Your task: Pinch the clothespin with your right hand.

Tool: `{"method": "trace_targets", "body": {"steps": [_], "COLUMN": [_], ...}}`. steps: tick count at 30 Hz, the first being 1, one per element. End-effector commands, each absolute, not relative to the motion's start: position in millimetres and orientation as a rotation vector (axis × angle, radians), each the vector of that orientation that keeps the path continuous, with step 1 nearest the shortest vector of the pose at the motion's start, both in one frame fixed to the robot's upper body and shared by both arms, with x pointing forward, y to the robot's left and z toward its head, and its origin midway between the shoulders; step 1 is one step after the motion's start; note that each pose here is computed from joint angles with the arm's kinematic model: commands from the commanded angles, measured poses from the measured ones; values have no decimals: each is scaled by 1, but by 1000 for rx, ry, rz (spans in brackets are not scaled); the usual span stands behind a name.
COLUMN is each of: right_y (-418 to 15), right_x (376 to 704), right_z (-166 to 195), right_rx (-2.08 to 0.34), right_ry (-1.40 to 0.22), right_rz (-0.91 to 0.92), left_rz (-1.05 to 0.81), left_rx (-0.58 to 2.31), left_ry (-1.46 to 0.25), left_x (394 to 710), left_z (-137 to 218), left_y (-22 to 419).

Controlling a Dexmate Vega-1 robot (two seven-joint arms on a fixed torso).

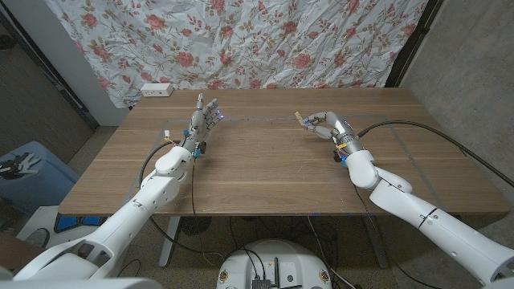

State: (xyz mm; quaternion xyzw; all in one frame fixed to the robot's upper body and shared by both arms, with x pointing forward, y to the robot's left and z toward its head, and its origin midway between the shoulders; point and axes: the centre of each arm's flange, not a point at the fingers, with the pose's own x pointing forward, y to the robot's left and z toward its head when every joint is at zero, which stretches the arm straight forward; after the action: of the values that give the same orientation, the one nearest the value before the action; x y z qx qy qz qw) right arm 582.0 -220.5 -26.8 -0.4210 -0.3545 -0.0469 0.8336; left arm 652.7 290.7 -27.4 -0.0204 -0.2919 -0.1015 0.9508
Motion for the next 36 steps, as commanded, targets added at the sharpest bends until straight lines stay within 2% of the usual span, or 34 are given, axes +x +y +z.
{"method": "trace_targets", "body": {"steps": [1,36], "right_y": [-220,-217], "right_x": [583,587], "right_z": [-26,-21], "right_rx": [-897,-905], "right_ry": [-749,-744], "right_rz": [-92,-71], "left_rz": [-207,-206], "left_rx": [-42,-42], "left_ry": [-594,-593], "left_x": [653,653], "left_z": [-27,-27], "left_y": [291,290]}}
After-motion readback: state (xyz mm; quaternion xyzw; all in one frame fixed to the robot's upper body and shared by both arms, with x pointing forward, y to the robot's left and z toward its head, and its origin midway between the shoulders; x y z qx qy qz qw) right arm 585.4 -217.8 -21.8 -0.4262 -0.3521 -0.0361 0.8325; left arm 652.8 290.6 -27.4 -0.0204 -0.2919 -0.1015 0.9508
